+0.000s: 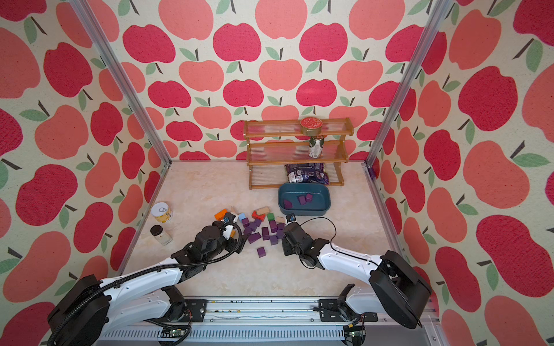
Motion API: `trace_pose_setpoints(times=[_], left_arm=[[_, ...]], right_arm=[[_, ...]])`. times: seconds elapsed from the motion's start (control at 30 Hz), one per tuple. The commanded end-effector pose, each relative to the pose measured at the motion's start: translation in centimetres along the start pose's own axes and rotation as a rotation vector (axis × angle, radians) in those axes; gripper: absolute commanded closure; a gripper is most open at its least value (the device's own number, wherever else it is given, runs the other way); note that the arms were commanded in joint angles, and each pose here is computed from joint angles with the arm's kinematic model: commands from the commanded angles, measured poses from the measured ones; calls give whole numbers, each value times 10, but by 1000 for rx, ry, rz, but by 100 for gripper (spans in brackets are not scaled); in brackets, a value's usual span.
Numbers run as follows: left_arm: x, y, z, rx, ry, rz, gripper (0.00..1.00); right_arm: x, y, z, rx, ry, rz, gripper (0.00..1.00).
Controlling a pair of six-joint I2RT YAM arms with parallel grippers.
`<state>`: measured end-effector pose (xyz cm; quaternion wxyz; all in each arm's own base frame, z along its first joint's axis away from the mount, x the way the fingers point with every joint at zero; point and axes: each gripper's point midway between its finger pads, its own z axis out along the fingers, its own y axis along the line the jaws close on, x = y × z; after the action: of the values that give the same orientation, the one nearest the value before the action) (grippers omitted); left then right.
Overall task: Pick purple bricks into the storage bin
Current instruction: Pick up the building block from the center of the board, then place the building block in the storage box.
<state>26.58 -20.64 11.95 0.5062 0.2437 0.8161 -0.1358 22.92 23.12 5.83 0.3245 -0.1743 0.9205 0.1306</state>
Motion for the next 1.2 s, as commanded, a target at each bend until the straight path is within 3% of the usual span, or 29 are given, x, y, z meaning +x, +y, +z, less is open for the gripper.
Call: trace_pose_setpoints(times=[0.0, 0.63, 1.17], left_arm=[[-10, 3, 2, -15, -7, -9, 1], [-6, 2, 7, -13, 15, -10, 1], [-4, 1, 9, -11, 28, -6, 1]], right_arm=[[-9, -1, -8, 15, -24, -2, 67], [-45, -10, -21, 14, -67, -2, 67], [-118, -34, -20, 4, -157, 67, 68]])
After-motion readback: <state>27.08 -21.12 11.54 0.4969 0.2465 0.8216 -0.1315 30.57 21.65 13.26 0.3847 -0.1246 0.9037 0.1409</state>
